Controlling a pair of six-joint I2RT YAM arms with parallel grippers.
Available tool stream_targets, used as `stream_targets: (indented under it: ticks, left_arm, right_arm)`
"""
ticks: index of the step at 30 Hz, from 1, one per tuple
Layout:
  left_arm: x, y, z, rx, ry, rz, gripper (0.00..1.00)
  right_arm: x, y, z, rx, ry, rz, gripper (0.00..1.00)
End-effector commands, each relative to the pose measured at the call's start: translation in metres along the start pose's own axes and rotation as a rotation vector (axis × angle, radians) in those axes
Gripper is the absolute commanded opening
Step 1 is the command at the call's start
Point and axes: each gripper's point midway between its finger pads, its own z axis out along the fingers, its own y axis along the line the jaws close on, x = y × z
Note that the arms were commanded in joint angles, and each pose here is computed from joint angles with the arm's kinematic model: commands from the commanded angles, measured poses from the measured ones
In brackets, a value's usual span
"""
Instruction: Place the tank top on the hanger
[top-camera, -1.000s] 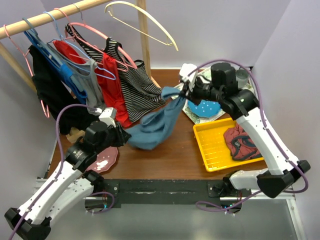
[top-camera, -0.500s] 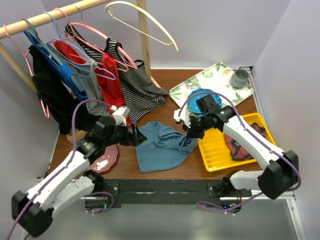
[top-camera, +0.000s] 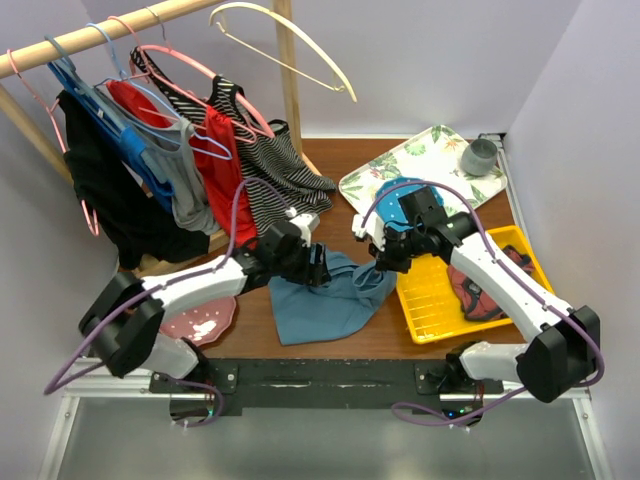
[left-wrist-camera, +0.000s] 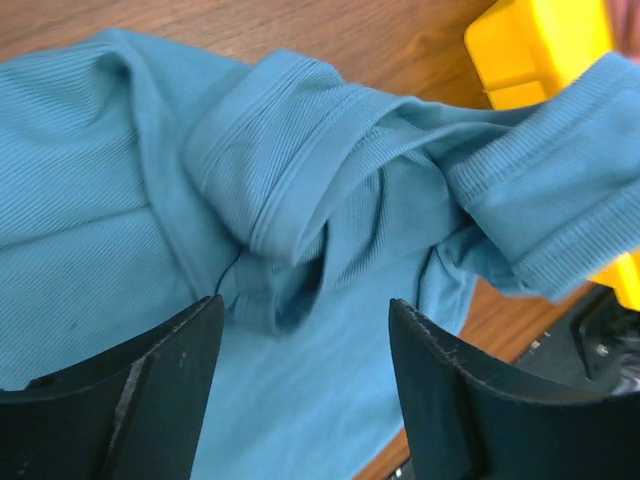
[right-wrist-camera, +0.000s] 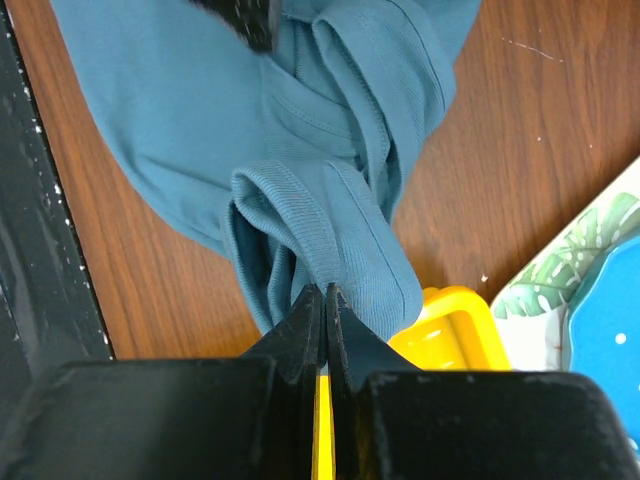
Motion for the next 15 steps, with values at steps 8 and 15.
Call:
stream_targets:
  ticks: [8, 15]
  left_arm:
    - [-0.029, 0.016, 0.047, -0.212, -0.036, 0.087, 0.5]
    - [-0.036, 0.012, 0.041, -0.207, -0.066, 0.079, 0.12]
  right_arm:
    - [0.0, 0.001, 0.004, -0.013, -0.034, 0.021, 0.0]
    - [0.005, 0.005, 0.006, -0.023, -0.029, 0.029, 0.0]
